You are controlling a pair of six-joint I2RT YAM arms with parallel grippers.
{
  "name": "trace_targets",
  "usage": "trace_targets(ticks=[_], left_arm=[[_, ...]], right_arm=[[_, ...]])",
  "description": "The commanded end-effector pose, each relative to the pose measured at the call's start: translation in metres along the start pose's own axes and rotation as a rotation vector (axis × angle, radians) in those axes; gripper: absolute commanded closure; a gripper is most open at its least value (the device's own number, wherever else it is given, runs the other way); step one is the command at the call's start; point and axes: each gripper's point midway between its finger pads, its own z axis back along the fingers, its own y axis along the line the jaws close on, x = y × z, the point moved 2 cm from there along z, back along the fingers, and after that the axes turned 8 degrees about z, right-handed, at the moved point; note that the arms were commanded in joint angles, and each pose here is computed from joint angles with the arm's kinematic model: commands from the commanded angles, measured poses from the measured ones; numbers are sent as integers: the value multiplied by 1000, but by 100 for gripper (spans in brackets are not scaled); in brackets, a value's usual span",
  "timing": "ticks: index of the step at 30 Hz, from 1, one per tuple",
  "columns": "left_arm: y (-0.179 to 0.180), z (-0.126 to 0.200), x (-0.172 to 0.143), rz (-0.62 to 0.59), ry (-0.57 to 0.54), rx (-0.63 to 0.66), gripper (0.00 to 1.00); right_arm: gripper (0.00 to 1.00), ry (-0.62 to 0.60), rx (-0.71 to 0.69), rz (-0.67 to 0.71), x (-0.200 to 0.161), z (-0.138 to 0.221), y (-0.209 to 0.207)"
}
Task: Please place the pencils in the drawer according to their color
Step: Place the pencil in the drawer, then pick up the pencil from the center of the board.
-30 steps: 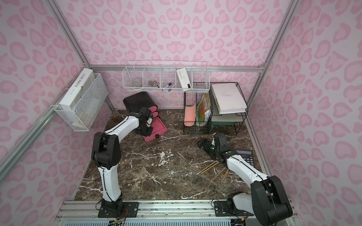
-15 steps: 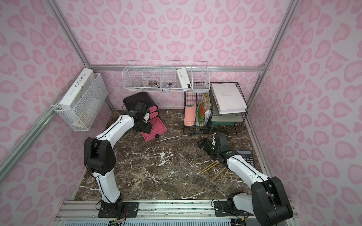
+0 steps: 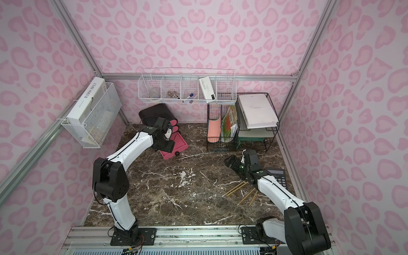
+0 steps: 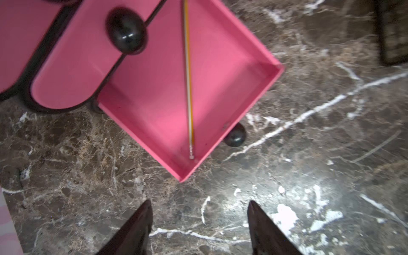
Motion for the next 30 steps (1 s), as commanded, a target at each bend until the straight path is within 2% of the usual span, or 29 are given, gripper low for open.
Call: trace_targets(ticks=[1,12,17,25,30], left_arm=[[-34,12,-12,-52,-10,-47,30],[-192,32,-99,-351,-11,-234,27],[-244,28,-137,-484,19,-299,27],[-300,9,-183,-661,70,-333,26],[-317,-1,-204,-731,95,-339,26]], right_arm=[[1,4,-44,11,0,5,-12],[1,-36,-147,-72,14,28,-64],[1,-50,-171,-115,18,34,-82],[1,-74,-162,-142,25,39,-87],[1,-72,-166,-145,24,39,-88]])
